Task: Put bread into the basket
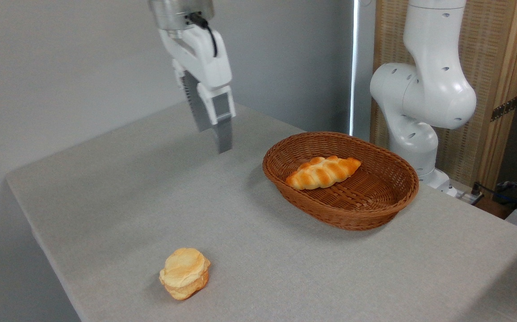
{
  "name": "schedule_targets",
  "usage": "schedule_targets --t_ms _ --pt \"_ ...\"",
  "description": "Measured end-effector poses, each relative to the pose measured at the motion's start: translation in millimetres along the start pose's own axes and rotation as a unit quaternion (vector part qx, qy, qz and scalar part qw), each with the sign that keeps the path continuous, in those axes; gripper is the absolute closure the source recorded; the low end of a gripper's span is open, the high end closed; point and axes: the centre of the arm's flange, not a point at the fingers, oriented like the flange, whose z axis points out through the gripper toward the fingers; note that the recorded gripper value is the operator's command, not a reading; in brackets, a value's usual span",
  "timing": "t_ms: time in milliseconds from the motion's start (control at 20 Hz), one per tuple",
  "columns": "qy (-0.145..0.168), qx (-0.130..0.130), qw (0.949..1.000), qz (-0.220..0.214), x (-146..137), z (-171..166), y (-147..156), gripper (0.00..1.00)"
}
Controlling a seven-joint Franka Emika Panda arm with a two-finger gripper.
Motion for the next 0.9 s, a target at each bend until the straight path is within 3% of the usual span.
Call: schedule_targets --t_ms 200,550,900 --pt "0.012 0.004 0.9999 -0.011 5 -9 -24 0.00" --pt "0.018 0.011 0.9994 -0.027 -2 -18 -31 0.00" --pt "0.018 0.011 0.9971 -0.073 -3 -18 -32 0.00"
